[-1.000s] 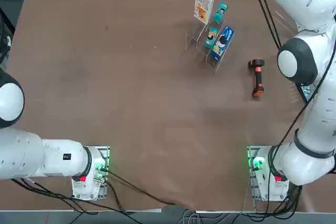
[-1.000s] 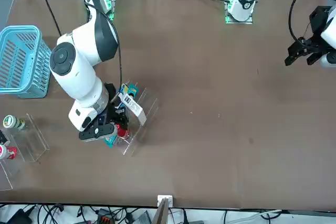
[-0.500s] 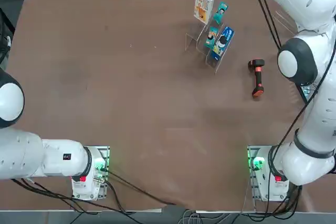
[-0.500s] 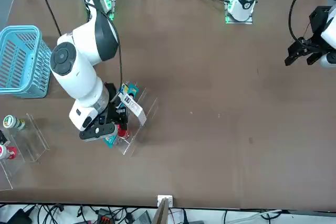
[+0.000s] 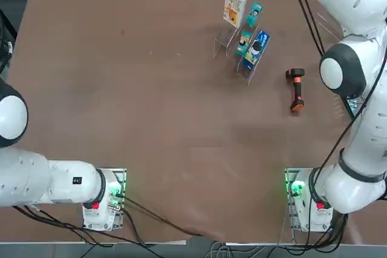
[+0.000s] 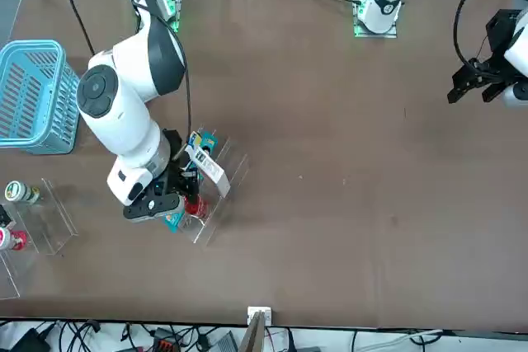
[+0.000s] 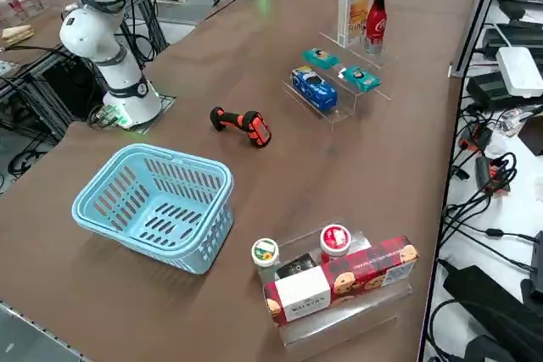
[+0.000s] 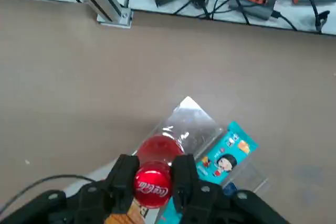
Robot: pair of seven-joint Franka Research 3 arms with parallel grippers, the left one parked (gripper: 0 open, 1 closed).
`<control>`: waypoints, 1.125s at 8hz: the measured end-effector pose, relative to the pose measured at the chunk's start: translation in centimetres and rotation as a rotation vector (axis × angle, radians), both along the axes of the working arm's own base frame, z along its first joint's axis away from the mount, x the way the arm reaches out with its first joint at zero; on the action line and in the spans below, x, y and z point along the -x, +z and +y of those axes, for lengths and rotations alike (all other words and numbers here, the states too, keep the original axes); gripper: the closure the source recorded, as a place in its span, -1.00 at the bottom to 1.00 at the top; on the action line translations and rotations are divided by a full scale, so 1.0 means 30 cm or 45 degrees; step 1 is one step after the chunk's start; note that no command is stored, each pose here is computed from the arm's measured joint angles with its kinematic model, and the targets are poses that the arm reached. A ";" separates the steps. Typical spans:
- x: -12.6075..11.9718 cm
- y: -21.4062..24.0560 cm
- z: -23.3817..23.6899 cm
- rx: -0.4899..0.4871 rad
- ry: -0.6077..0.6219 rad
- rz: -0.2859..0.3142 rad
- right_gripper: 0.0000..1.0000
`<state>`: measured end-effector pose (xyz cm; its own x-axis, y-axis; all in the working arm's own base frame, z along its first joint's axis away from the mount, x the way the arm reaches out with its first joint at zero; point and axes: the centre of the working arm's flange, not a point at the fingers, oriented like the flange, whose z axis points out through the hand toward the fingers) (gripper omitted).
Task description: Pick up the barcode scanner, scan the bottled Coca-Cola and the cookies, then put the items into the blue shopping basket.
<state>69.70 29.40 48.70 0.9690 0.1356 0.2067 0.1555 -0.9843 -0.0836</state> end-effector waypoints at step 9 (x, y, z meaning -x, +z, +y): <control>0.219 0.460 -1.063 0.171 0.292 0.341 0.22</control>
<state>63.12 -2.50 62.49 0.9277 0.3637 -0.0847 0.3630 -0.9315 -0.0236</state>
